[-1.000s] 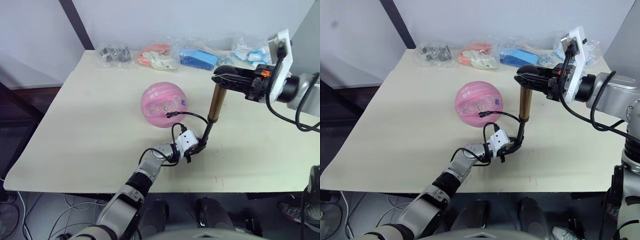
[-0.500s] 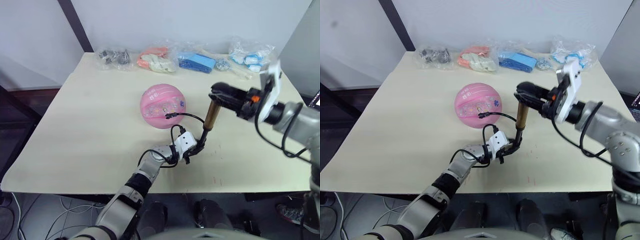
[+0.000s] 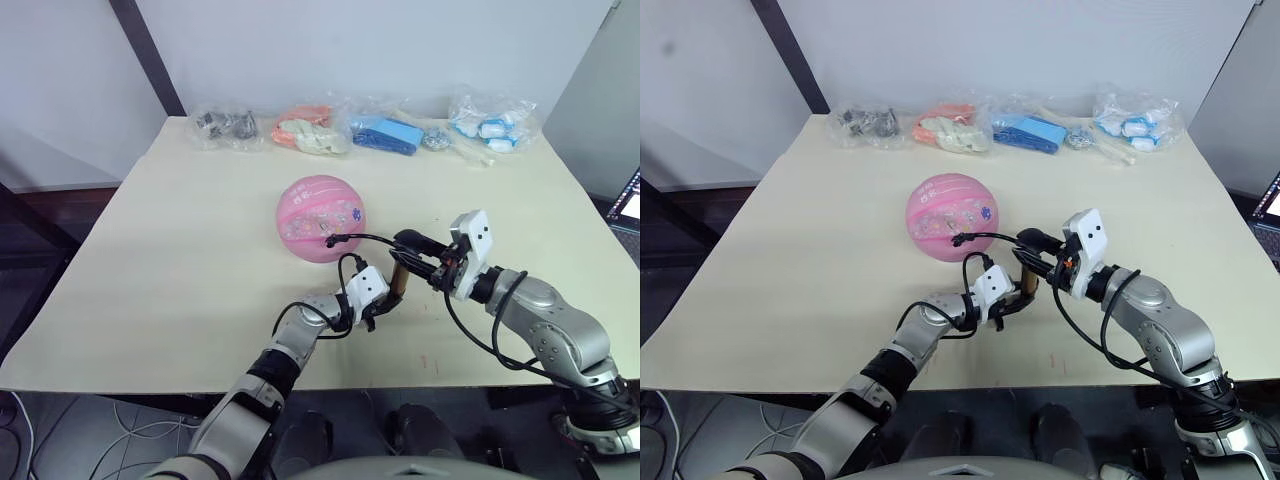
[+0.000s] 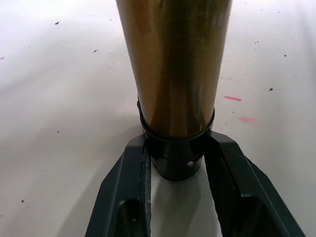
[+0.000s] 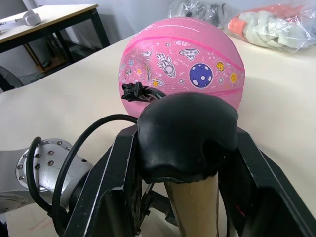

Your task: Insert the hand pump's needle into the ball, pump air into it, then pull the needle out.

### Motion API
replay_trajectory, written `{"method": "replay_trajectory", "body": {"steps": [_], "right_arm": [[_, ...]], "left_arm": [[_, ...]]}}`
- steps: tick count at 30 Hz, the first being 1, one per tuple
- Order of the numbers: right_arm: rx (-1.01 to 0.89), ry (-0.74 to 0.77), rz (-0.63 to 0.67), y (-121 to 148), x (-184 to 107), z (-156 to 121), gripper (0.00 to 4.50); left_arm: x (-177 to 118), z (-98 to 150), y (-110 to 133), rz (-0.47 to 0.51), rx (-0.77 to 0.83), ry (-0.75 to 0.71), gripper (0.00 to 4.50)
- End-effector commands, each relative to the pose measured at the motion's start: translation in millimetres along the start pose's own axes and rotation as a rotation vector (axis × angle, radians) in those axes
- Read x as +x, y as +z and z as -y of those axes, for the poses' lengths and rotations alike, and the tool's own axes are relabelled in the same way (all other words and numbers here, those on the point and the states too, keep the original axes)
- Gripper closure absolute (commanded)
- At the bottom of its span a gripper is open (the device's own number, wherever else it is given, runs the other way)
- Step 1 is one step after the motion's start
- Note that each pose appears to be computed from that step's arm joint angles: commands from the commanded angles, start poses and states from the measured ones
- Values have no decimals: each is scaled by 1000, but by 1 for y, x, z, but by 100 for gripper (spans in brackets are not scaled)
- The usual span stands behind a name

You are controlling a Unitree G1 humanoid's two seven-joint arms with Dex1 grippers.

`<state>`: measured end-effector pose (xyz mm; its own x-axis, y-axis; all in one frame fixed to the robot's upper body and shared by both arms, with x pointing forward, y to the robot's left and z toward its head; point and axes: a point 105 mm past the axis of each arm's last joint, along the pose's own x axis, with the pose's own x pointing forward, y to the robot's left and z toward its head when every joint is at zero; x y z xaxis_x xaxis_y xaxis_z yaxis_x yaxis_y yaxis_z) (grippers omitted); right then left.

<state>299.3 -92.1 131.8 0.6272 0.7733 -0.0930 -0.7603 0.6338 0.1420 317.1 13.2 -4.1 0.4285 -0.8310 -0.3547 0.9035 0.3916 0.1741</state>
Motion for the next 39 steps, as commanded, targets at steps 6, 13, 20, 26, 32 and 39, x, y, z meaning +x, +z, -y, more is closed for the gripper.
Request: {"method": "replay_trajectory", "body": {"steps": [6,13,20,26,32,39], "right_arm": [[-45,-33,93,85,-25,14,292],[-148,18,163,153,-47,-4,292],[-191,40,252,202,-59,-20,298],[-150,25,156,165,-45,-13,298],[-51,-6,-2,88,-29,0,339],[55,3,-100,17,-13,-2,339]], "left_arm": [[-15,22,-60,-219,-86,-59,343],[-15,22,-60,-218,-86,-60,343],[-15,23,-59,-217,-84,-64,343],[-15,23,-59,-218,-81,-64,343],[-16,23,-60,-220,-83,-61,343],[-17,22,-61,-224,-86,-56,343]]}}
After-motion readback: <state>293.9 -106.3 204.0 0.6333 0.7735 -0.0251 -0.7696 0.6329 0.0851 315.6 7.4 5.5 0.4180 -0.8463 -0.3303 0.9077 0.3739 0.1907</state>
